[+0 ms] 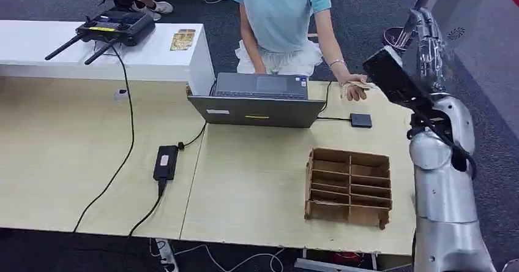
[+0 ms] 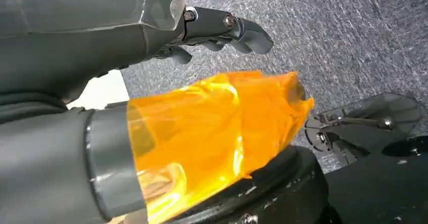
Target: Pass the card to the sensor for recognition and then transmit it.
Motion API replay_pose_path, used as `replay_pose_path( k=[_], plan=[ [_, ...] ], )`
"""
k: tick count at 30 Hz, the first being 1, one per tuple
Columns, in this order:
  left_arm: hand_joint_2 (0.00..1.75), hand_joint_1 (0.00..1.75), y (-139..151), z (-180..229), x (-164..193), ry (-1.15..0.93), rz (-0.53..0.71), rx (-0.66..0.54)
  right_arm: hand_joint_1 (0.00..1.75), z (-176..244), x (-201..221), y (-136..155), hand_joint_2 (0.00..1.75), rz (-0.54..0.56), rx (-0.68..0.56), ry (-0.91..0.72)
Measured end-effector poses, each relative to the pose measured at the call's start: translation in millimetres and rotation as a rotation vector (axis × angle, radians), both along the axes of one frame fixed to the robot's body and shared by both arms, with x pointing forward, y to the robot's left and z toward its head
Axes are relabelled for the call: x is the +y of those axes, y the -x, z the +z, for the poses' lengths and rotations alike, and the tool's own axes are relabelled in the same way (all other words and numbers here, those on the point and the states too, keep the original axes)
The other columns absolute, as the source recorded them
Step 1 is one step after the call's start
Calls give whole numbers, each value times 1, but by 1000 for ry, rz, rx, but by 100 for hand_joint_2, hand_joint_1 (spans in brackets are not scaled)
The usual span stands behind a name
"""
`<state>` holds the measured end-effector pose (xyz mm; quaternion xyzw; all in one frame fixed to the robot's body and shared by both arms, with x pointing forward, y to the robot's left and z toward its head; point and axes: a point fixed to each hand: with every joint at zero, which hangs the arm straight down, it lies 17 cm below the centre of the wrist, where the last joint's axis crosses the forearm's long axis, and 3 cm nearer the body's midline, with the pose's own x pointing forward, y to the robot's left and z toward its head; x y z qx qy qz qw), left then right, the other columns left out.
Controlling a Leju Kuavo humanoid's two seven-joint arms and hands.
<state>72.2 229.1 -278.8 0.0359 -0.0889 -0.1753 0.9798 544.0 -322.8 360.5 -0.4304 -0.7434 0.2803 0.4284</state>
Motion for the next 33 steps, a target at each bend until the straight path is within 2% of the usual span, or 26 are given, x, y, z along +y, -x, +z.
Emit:
replay_pose_path(
  k=[3, 6, 10, 15, 22, 33],
  plan=[
    [0, 0, 2, 0, 0, -2, 8, 8, 0, -30, -4, 14, 175, 72, 45, -79],
    [0, 0, 2, 0, 1, -3, 11, 11, 0, -53, 2, 31, 175, 194, 77, -220],
    [0, 0, 2, 0, 1, -5, 10, 13, 0, -75, 18, 52, 175, 369, 132, -453],
    [0, 0, 2, 0, 1, -6, -2, 8, 0, -89, 24, 69, 175, 494, 163, -644],
    [0, 0, 1, 0, 2, -10, -9, 0, 0, -95, 7, 83, 175, 534, 119, -840],
    [0, 0, 4, -1, 3, -27, -53, 16, 0, -117, 25, 108, 175, 558, 100, -911]
  ],
)
